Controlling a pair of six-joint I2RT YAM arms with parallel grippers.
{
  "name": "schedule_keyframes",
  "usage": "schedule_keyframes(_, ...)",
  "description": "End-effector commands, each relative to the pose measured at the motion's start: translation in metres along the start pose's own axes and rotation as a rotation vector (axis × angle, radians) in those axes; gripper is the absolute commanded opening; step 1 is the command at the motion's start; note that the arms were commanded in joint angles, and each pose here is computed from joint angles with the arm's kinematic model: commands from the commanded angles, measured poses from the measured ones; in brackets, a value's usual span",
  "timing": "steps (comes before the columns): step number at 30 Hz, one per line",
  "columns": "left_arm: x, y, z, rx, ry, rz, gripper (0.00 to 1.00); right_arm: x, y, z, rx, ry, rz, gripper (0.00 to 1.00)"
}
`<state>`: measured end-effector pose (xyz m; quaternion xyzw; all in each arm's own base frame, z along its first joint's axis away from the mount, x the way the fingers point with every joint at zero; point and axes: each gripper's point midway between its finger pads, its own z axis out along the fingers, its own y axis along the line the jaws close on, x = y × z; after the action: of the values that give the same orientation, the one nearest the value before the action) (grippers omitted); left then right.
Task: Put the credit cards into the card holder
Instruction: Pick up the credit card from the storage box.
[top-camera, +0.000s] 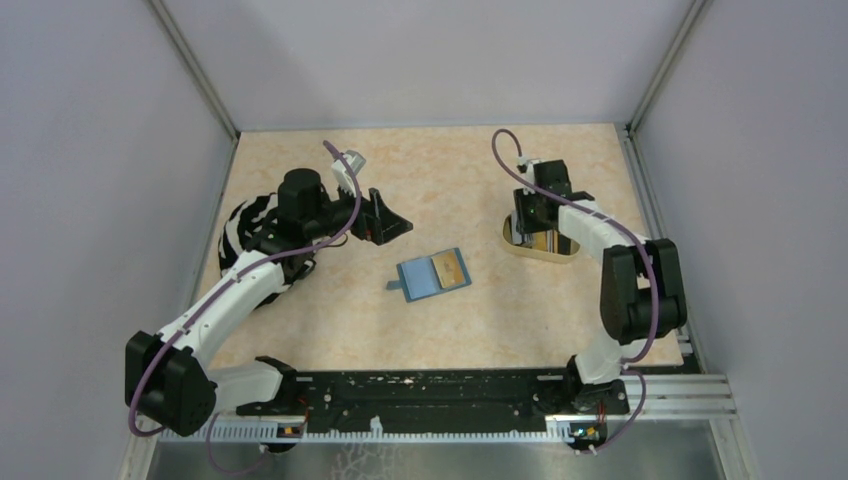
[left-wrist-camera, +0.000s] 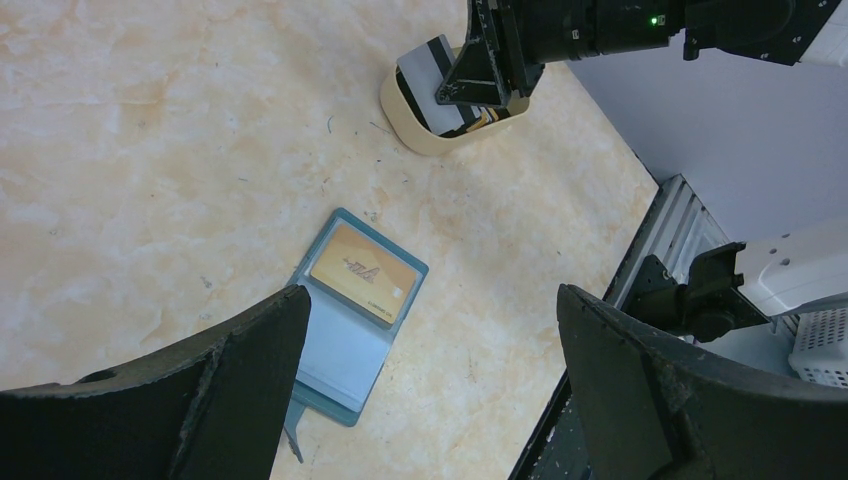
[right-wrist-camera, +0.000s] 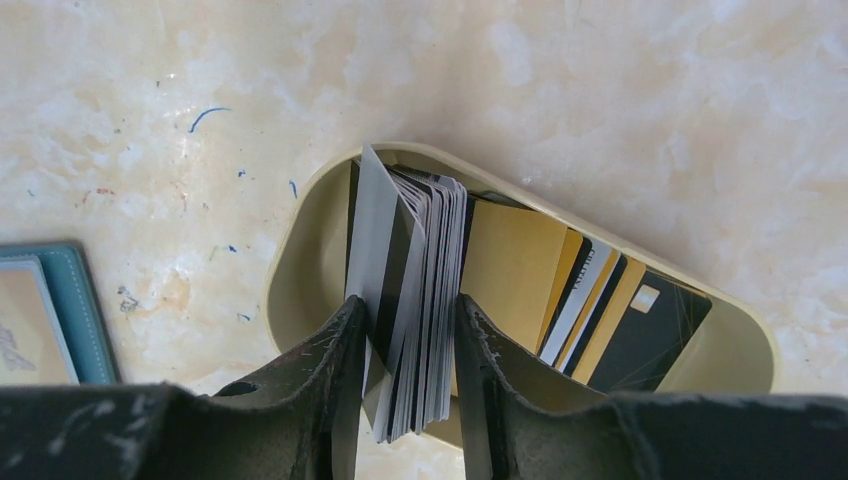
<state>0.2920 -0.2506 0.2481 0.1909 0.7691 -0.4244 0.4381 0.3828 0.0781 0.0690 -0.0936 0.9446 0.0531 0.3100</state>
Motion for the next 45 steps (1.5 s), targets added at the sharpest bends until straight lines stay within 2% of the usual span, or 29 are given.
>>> schedule_keyframes(1, -0.003, -0.001, -0.001, 0.002, -0.02, 0.009, 0.99, 0.003, -0.011, 0.006, 0.086, 0.04, -0.076, 0.22)
schedule_keyframes(7, -0.003, -0.001, -0.001, 0.002, -0.019, 0.008, 0.99, 0.007, -0.001, 0.01, 0.085, 0.063, -0.133, 0.31)
schedule_keyframes(11, -0.003, -0.001, -0.001, 0.002, -0.019, 0.011, 0.99, 0.009, 0.008, 0.011, 0.084, 0.073, -0.173, 0.33)
schedule_keyframes(19, -0.003, 0.001, -0.001, -0.003, -0.021, 0.014, 0.99, 0.011, 0.015, 0.01, 0.031, 0.102, -0.164, 0.41)
schedule_keyframes(30, -0.004, 0.0, -0.002, -0.001, -0.022, 0.014, 0.99, 0.013, 0.019, 0.004, -0.19, 0.114, -0.002, 0.43)
schedule_keyframes(35, -0.005, -0.002, -0.003, 0.0, -0.028, 0.02, 0.99, 0.01, 0.019, -0.002, -0.261, 0.1, 0.053, 0.49)
schedule_keyframes(45, -0.006, -0.001, -0.003, -0.001, -0.029, 0.02, 0.99, 0.008, 0.023, -0.013, -0.43, 0.091, 0.179, 0.49)
